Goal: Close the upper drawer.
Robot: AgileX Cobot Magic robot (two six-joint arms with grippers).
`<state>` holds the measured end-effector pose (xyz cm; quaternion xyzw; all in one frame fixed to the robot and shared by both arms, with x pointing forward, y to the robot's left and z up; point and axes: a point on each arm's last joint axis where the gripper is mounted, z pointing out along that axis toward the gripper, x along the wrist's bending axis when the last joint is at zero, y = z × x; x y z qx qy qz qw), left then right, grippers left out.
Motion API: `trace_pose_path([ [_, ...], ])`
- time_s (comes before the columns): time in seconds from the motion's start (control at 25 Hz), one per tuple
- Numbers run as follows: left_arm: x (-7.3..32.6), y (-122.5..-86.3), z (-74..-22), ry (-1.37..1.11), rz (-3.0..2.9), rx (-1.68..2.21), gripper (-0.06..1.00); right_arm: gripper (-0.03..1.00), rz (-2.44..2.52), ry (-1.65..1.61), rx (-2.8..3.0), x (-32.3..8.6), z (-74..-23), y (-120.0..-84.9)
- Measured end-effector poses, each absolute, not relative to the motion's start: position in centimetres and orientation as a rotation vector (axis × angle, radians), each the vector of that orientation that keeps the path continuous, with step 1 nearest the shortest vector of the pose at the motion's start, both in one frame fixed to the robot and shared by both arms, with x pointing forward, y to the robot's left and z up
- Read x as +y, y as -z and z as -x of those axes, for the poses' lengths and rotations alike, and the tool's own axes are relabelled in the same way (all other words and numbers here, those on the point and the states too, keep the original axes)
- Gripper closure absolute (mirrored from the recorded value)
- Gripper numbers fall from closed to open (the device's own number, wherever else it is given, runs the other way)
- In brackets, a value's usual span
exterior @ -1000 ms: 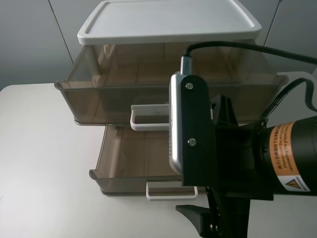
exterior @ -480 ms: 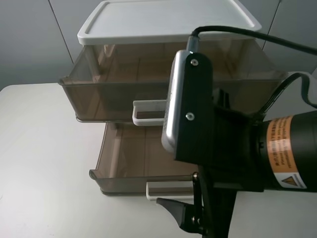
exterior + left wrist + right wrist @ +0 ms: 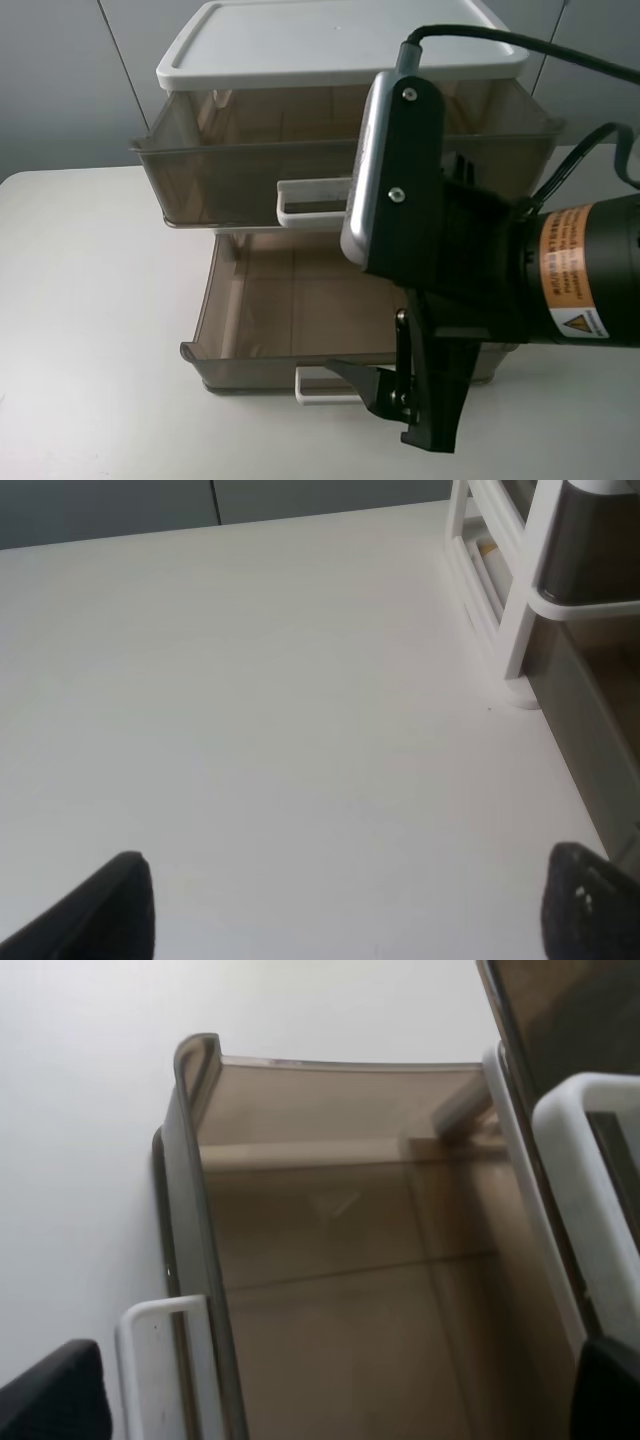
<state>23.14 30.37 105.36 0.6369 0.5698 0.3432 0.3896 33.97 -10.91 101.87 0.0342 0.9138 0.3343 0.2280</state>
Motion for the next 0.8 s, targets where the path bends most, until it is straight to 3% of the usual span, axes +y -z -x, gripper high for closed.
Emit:
trace_pose_path([
  [0.8, 30.4, -105.4, -23.1, -0.874, -1.621, 1.447, 0.20, 0.27, -0.226, -1.031, 2.441, -10.6, -36.8, -101.6],
])
